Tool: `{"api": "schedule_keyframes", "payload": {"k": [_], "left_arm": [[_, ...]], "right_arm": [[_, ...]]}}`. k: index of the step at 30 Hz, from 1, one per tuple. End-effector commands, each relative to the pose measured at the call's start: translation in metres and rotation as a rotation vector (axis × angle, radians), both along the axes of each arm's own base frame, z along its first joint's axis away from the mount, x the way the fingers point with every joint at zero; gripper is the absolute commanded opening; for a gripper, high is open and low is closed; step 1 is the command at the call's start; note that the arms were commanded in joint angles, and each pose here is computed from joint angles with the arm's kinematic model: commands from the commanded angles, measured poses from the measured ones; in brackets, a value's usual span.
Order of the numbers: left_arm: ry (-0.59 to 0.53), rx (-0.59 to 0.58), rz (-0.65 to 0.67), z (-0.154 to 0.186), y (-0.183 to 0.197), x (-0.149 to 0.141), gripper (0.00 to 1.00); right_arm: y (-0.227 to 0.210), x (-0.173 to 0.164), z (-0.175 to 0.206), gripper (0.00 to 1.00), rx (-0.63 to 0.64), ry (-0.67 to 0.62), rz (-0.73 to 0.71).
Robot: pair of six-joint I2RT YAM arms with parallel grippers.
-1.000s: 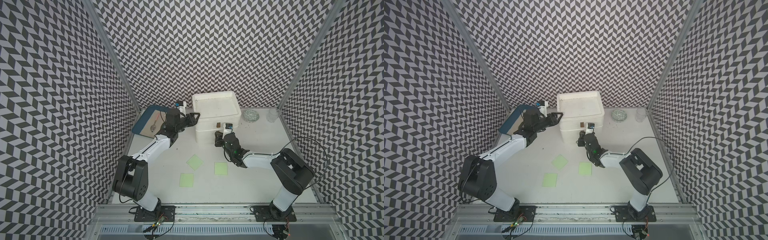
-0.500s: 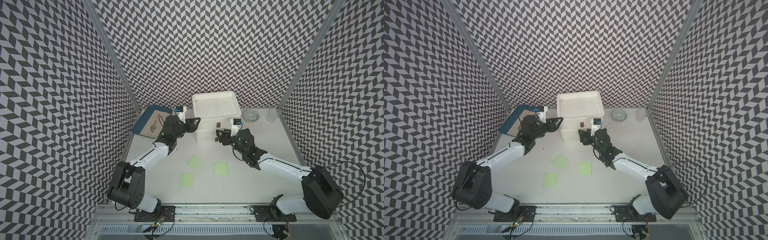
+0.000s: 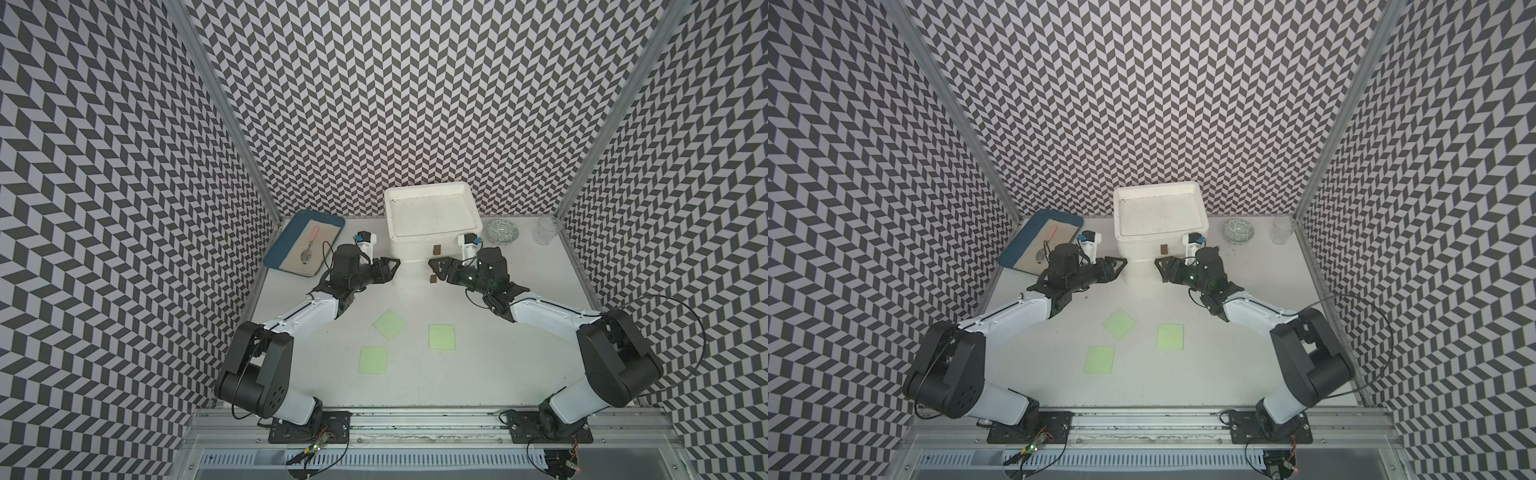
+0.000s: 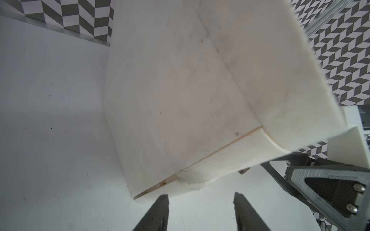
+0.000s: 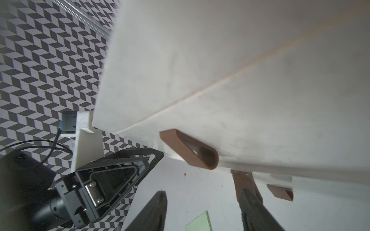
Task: Please put the sticky notes in the drawer by color
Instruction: Close the drawer in the storage box, then open the drawer in the storage box.
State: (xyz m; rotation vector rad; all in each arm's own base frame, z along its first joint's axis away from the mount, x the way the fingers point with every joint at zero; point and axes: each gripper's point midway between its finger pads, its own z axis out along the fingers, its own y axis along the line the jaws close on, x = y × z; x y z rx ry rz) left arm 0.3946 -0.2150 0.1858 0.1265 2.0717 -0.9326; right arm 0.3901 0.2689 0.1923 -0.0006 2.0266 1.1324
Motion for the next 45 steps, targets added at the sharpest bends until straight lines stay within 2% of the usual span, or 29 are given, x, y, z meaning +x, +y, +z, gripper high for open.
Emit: {"api": "schedule_keyframes", "payload": {"k": [1,3,5,7,14,17,22,26,30,38,45], "left_arm": [[-0.023,0.002,-0.017,0.009,-0.003,-0.005,0.55],[-0.027,0.000,-0.019,0.010,-0.003,-0.007,0.55],[-0.037,-0.004,-0.019,0.014,-0.003,-0.008,0.55],[-0.048,-0.008,-0.020,0.017,-0.003,-0.010,0.55],[-0.136,-0.022,0.022,0.037,0.006,-0.021,0.56],[-0.178,-0.030,0.048,0.047,0.013,-0.025,0.56],[-0.206,-0.034,0.069,0.054,0.018,-0.029,0.56],[-0.209,-0.036,0.070,0.055,0.019,-0.030,0.56],[-0.212,-0.037,0.072,0.056,0.019,-0.030,0.56],[-0.219,-0.041,0.070,0.059,0.019,-0.031,0.57],[-0.219,-0.059,0.064,0.063,0.018,-0.033,0.57]], "right_arm": [[0.001,0.011,0.037,0.60,0.078,-0.092,-0.021],[-0.002,0.014,0.042,0.57,0.087,-0.106,-0.042],[-0.003,0.016,0.047,0.47,0.100,-0.119,-0.057],[-0.003,0.019,0.049,0.43,0.104,-0.125,-0.059],[-0.002,0.027,0.057,0.41,0.106,-0.145,-0.071],[-0.003,0.028,0.057,0.37,0.101,-0.147,-0.076],[-0.004,0.024,0.058,0.18,0.092,-0.156,-0.072],[-0.008,0.024,0.051,0.13,0.060,-0.147,-0.085],[-0.009,0.022,0.049,0.00,0.057,-0.148,-0.088],[-0.009,-0.001,0.047,0.00,0.028,-0.130,-0.041],[-0.002,-0.052,0.043,0.00,0.006,-0.098,0.028]]}}
